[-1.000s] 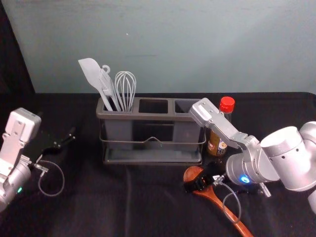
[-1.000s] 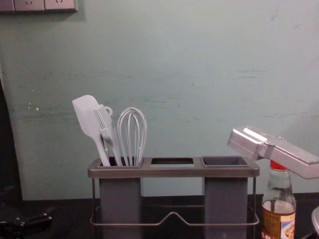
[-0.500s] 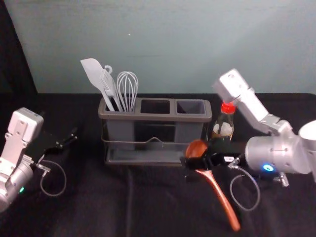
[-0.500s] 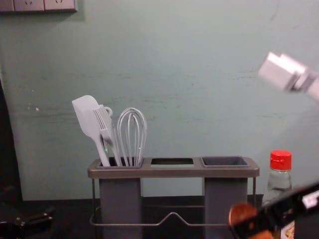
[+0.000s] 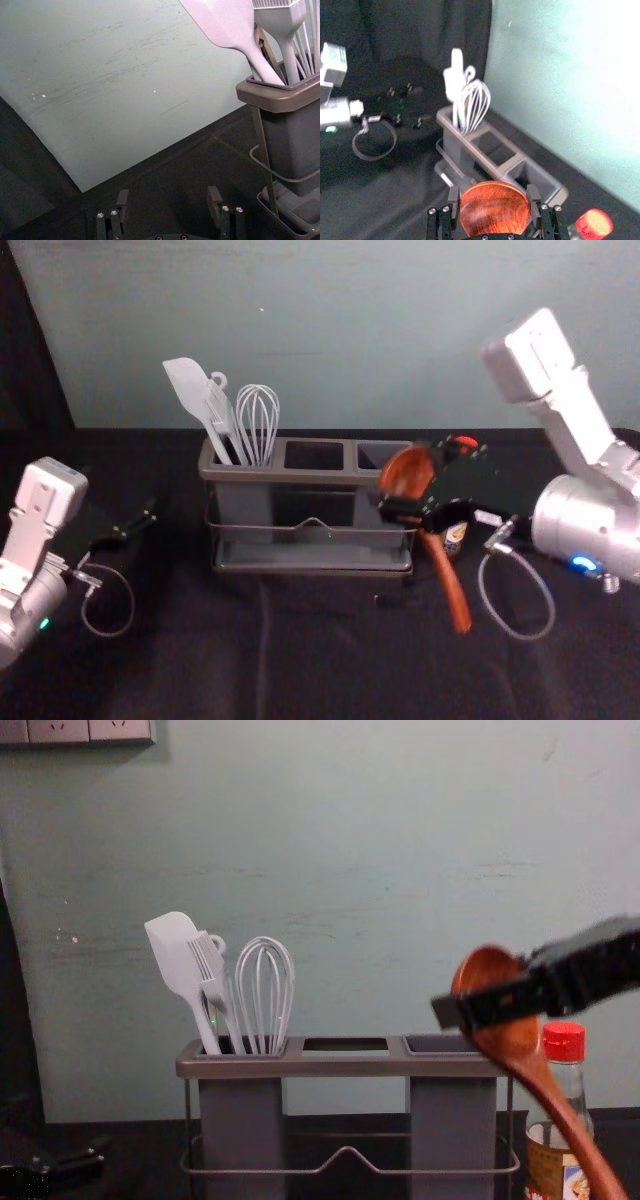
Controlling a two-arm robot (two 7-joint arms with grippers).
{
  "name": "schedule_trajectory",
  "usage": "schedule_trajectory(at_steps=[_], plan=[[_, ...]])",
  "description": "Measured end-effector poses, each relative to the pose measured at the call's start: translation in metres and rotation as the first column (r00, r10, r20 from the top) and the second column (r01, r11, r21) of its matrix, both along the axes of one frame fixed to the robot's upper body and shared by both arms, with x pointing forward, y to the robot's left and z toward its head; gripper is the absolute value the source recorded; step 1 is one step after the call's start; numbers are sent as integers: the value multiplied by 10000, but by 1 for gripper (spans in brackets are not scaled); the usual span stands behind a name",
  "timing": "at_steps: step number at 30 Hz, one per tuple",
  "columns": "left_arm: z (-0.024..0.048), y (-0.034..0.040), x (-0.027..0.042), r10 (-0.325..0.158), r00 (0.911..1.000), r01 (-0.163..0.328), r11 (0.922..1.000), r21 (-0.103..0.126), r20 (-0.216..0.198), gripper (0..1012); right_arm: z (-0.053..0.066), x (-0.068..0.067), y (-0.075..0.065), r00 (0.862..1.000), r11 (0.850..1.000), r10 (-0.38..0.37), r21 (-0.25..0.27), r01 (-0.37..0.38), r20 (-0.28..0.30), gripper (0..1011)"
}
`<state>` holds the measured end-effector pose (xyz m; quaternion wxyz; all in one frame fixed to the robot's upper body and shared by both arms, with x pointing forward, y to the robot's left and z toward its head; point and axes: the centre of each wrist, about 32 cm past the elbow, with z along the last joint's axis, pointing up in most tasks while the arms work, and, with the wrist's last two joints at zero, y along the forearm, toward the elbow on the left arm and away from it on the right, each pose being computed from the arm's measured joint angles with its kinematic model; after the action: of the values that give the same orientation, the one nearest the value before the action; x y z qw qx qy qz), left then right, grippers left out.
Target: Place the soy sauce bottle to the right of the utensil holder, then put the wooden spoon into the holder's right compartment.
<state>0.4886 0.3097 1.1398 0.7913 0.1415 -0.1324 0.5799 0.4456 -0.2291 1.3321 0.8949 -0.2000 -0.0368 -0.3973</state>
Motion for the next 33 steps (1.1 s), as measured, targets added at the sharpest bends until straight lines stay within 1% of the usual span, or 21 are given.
schedule_trajectory(at_steps=[1, 2, 3, 4, 5, 8, 11, 15, 16, 17, 19, 21, 24, 27, 28, 30, 31, 33], plan=[[0, 0, 0, 0, 10000, 0, 10000, 0, 1, 1011, 21, -30, -7, 9995, 10000, -35, 81, 33, 309, 830], [0, 0, 0, 0, 10000, 0, 10000, 0, 0, 1011, 21, -30, -7, 9995, 10000, -35, 81, 33, 309, 830], [0, 0, 0, 0, 10000, 0, 10000, 0, 0, 1012, 47, -55, -13, 9980, 9998, -33, 199, 21, 625, 830], [0, 0, 0, 0, 10000, 0, 10000, 0, 1, 1012, 62, -64, -17, 9969, 9997, -33, 256, 12, 783, 830], [0, 0, 0, 0, 10000, 0, 10000, 0, 1, 1011, 94, -77, -28, 9944, 9992, -21, 388, -20, 1059, 830], [0, 0, 0, 1, 10000, -1, 10000, -1, 1, 1011, 143, -84, -44, 9907, 9982, 23, 590, -104, 1361, 830], [0, 0, 0, 0, 10000, 0, 10000, -1, 1, 1011, 236, -79, -59, 9850, 9954, 204, 890, -361, 1713, 830], [0, 0, 0, 0, 10000, 0, 10000, 0, 0, 1011, 319, -62, -60, 9797, 9927, 366, 1056, -584, 1971, 830], [0, 0, 0, 0, 10000, 0, 10000, 0, 0, 1011, 319, -62, -60, 9797, 9927, 366, 1056, -584, 1971, 830], [0, 0, 0, 0, 10000, 0, 10000, 0, 0, 1012, 354, -41, -62, 9777, 9912, 439, 1137, -684, 2055, 830], [0, 0, 0, 0, 10000, 0, 10000, -1, 0, 1011, 380, -10, -68, 9766, 9898, 485, 1211, -751, 2093, 830], [0, 0, 0, 0, 10000, 0, 10000, 0, 1, 1011, 427, 52, -77, 9754, 9867, 580, 1366, -884, 2125, 830], [0, 0, 0, 0, 10000, 0, 10000, 0, 0, 1012, 505, 178, -99, 9747, 9811, 687, 1628, -1047, 2127, 830], [0, 0, 0, 0, 10000, 0, 10000, 0, 1, 1012, 559, 258, -108, 9743, 9763, 763, 1825, -1162, 2121, 830], [0, 0, 0, 0, 10000, 0, 10000, 0, 0, 1011, 599, 316, -111, 9741, 9732, 800, 1947, -1222, 2114, 830], [0, 0, 0, 0, 10000, 0, 10000, 0, 0, 1012, 639, 372, -108, 9740, 9705, 825, 2050, -1267, 2111, 830], [0, 0, 0, 0, 10000, 0, 10000, 0, 1, 1011, 673, 434, -104, 9745, 9688, 823, 2127, -1274, 2088, 830], [0, 0, 0, 0, 10000, 0, 10000, 0, 1, 1011, 703, 495, -93, 9753, 9679, 808, 2175, -1260, 2054, 830]])
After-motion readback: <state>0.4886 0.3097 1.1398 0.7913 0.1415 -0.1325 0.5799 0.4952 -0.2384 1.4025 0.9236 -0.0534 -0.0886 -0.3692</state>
